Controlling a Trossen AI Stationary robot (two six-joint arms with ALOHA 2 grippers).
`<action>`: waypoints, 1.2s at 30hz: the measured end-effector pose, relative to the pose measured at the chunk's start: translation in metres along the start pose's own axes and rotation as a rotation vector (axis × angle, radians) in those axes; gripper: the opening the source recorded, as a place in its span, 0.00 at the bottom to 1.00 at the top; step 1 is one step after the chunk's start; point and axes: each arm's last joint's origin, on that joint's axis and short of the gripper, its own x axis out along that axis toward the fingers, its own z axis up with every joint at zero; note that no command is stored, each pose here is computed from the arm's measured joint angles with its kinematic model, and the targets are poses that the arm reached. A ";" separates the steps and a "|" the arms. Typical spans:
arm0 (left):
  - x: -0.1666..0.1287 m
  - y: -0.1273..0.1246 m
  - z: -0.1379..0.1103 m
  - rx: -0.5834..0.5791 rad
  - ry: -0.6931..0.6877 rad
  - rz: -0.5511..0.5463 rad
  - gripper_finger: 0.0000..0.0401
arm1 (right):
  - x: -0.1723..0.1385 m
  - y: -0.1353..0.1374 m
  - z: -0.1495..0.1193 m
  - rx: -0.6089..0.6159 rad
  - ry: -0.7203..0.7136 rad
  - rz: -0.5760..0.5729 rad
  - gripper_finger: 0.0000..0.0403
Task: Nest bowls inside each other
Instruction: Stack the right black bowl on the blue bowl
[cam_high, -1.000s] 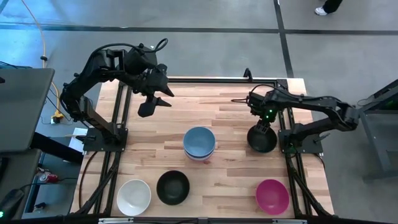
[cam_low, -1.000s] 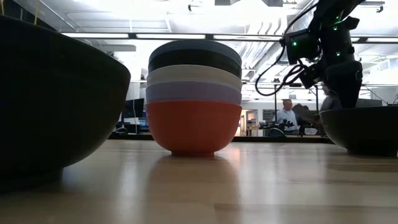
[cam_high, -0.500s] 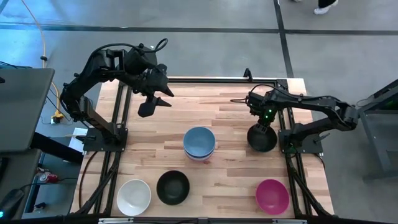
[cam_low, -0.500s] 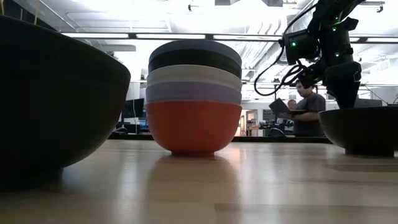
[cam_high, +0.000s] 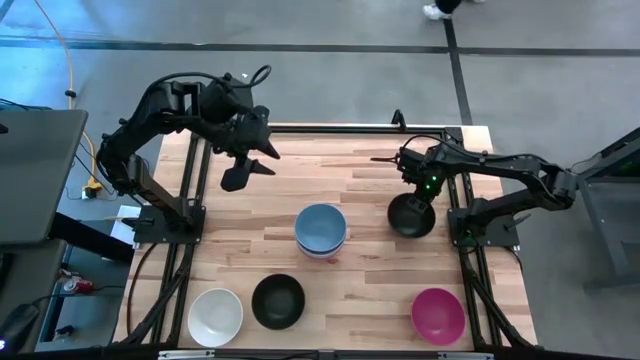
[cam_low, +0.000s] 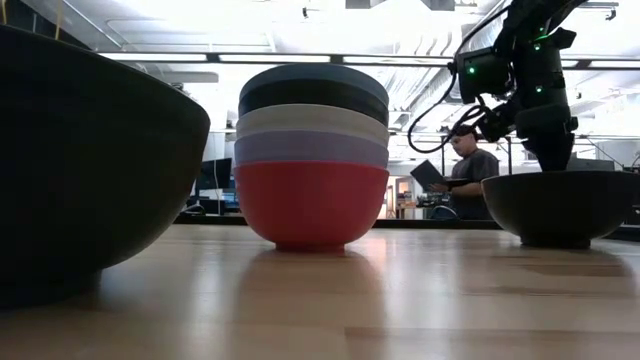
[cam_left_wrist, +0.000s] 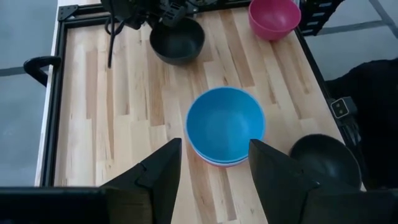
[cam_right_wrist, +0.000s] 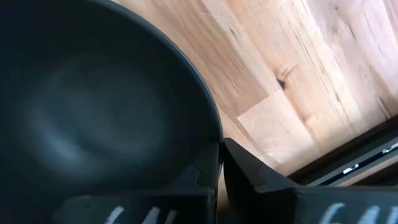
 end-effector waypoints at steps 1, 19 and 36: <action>0.000 0.000 0.000 0.000 0.001 0.000 0.44 | 0.000 0.000 0.000 0.013 0.000 0.000 0.00; -0.002 -0.001 -0.008 -0.012 0.087 0.043 0.43 | -0.034 0.004 0.010 0.094 -0.083 0.070 0.00; -0.025 -0.009 -0.016 0.001 0.034 0.058 0.43 | -0.096 0.011 0.019 0.118 -0.203 0.188 0.00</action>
